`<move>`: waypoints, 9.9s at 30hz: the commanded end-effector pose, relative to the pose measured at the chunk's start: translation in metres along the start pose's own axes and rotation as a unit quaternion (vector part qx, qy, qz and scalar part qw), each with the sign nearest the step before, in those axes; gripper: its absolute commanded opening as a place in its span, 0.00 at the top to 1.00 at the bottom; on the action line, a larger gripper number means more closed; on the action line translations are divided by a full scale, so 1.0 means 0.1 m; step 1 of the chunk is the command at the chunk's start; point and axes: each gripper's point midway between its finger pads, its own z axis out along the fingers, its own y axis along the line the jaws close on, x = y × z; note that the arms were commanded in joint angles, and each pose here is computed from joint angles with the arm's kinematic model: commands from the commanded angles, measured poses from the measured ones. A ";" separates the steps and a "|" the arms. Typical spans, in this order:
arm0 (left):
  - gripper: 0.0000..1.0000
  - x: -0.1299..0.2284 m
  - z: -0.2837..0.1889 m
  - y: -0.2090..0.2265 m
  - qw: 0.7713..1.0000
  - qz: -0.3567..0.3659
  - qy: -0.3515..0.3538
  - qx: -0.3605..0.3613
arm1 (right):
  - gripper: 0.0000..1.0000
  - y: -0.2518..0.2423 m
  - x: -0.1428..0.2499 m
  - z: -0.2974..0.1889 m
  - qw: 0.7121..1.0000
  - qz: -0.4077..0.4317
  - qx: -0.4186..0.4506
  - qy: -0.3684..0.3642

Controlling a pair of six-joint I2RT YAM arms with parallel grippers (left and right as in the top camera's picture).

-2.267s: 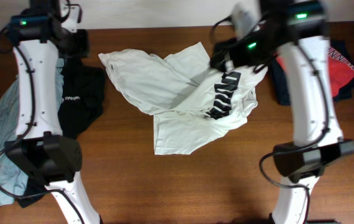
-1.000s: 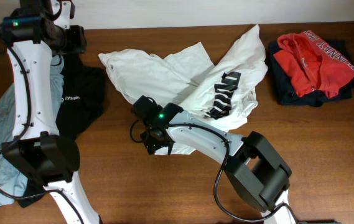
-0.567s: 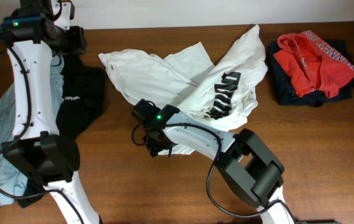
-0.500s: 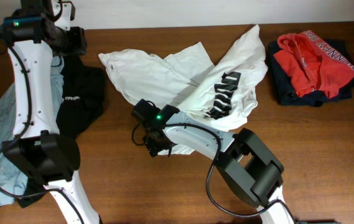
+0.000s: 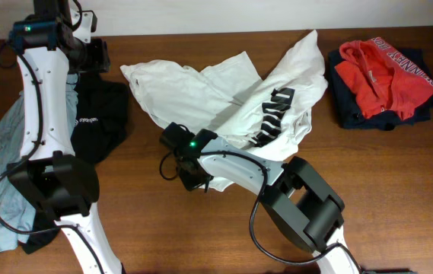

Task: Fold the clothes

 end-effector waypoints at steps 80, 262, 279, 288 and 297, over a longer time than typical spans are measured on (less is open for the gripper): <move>0.99 0.25 2.21 -0.13 0.992 -0.104 0.042 -0.051 | 0.96 -2.19 0.16 -1.17 0.979 0.195 -0.025 0.048; 0.01 -0.86 -0.15 -0.18 0.983 -0.008 -0.141 -0.121 | 0.01 -4.01 -1.18 -2.75 0.934 0.170 -0.035 -0.313; 0.01 0.21 -1.63 -0.41 0.991 -0.105 -0.054 -0.064 | 0.02 -3.16 -0.34 -3.72 0.934 0.205 -0.054 -0.288; 0.01 0.67 -1.85 -0.37 0.991 -0.104 -0.018 -0.081 | 0.01 -2.88 0.28 -3.67 0.948 0.239 0.053 -0.205; 0.01 1.45 -1.44 -0.05 0.970 -0.153 0.078 -0.172 | 0.01 -2.39 0.84 -2.74 0.951 0.308 -0.017 -0.035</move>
